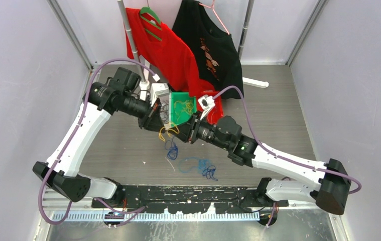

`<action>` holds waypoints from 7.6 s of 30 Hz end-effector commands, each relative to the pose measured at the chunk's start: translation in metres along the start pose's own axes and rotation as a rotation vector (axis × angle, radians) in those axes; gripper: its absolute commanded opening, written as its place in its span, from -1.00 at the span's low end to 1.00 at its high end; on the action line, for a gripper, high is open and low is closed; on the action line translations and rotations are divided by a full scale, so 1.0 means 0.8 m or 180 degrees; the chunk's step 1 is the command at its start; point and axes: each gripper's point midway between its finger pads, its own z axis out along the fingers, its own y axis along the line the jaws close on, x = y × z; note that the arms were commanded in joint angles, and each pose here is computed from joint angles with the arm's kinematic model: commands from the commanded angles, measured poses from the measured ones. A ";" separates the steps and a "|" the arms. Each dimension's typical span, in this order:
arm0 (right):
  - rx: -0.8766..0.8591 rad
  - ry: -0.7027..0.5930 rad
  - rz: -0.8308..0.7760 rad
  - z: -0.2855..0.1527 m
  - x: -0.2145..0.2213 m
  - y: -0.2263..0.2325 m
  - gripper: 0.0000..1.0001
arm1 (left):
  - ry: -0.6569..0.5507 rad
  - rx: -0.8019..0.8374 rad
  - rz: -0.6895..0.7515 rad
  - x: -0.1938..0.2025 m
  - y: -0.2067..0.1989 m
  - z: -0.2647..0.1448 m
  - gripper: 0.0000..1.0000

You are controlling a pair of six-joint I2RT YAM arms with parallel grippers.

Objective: Untangle the cables

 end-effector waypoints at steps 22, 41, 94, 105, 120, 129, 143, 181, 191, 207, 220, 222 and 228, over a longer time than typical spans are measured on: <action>0.1107 -0.0116 -0.0719 -0.089 -0.032 -0.063 0.38 | -0.0308 -0.1378 0.0439 -0.074 0.127 0.000 -1.00; 0.2132 -0.0870 -0.0556 -0.183 -0.074 -0.123 0.39 | 0.0072 -0.2395 0.0554 -0.089 0.326 0.136 -1.00; 0.2880 -0.0642 0.0024 -0.220 -0.015 -0.183 0.16 | 0.1528 -0.0014 0.0663 0.153 0.096 0.237 0.33; 0.2940 -0.0967 0.0032 -0.243 -0.036 -0.182 0.06 | 0.1634 -0.0195 0.0797 0.176 0.119 0.284 0.08; 0.2938 -0.1094 -0.0014 -0.247 -0.050 -0.177 0.03 | 0.1681 -0.0450 0.1208 0.158 0.101 0.242 -1.00; 0.2504 -0.0877 -0.0214 -0.215 -0.048 -0.157 0.25 | 0.1109 -0.0115 0.0829 0.059 0.037 0.139 -1.00; 0.0832 -0.0145 -0.0761 -0.090 -0.018 -0.065 0.71 | 0.0567 -0.0417 0.0914 -0.039 0.001 0.074 -1.00; 0.1809 -0.0779 -0.0283 -0.183 -0.027 -0.134 0.45 | 0.0544 -0.1335 -0.0885 0.071 0.227 0.214 0.03; 0.1752 -0.0739 -0.0383 -0.167 -0.024 -0.136 0.48 | 0.0171 -0.0727 -0.0892 0.002 0.143 0.177 -1.00; 0.1216 -0.0567 -0.0808 -0.051 -0.035 -0.107 0.62 | -0.0082 -0.0070 -0.0605 -0.062 -0.006 0.060 -1.00; 0.1266 -0.0553 -0.0780 -0.023 -0.008 -0.123 0.36 | -0.0362 0.0345 -0.0338 -0.105 -0.077 0.008 -1.00; 0.1259 -0.0520 -0.0736 -0.020 -0.001 -0.126 0.28 | -0.0421 0.0318 -0.0254 -0.111 -0.084 -0.003 -1.00; 0.1418 -0.0368 -0.0535 -0.018 0.035 -0.156 0.20 | -0.0650 0.0330 -0.0031 -0.132 -0.108 -0.029 -1.00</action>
